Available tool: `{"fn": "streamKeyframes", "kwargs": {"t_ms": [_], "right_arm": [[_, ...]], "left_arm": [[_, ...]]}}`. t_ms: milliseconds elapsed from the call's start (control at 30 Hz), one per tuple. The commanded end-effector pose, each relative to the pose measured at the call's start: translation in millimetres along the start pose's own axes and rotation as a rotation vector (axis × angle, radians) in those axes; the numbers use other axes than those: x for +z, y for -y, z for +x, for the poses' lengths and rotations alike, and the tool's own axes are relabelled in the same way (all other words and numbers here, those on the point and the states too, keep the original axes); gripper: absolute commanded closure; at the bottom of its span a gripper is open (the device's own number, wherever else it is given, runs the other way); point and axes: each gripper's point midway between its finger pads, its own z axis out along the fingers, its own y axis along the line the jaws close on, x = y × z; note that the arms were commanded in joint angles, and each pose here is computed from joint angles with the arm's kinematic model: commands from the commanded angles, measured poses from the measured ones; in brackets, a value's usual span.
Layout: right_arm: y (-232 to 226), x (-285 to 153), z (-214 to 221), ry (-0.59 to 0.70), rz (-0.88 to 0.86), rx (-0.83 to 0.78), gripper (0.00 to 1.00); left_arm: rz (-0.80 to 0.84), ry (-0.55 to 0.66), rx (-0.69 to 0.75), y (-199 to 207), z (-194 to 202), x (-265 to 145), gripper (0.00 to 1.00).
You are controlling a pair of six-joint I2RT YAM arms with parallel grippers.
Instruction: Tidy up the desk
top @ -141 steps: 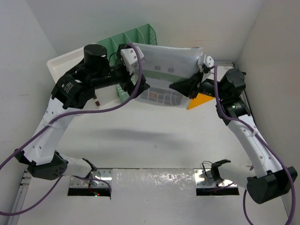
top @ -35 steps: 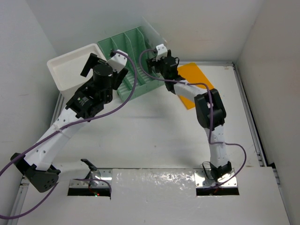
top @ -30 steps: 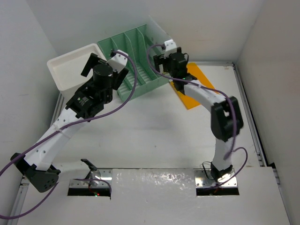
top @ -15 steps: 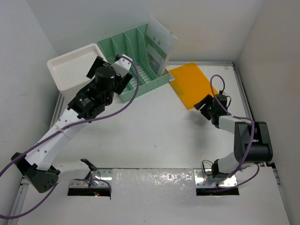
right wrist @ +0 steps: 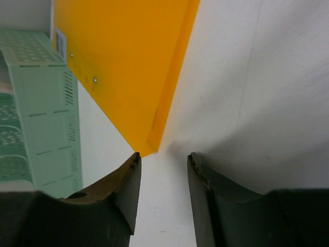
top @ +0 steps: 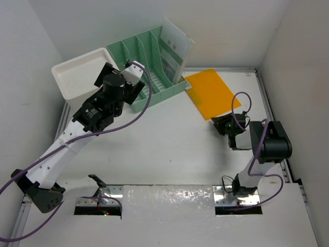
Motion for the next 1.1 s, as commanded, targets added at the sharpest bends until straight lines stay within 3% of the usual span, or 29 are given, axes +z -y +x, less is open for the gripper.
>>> {"fn": "streamKeyframes", "kwargs": {"t_ms": [0, 533, 1067], "right_arm": [[-30.3, 4.3, -12.9, 0.065, -0.148, 0.081, 0.61], [-46.7, 14.3, -16.0, 0.104, -0.284, 0.089, 0.78], [-41.1, 39.5, -14.3, 0.088, -0.246, 0.136, 0.76]], "left_arm": [[-0.049, 0.029, -0.034, -15.8, -6.0, -6.4, 0.00], [-0.060, 0.026, -0.030, -17.1, -9.0, -3.1, 0.00], [-0.067, 0.023, -0.026, -18.2, -9.2, -3.0, 0.00]]}}
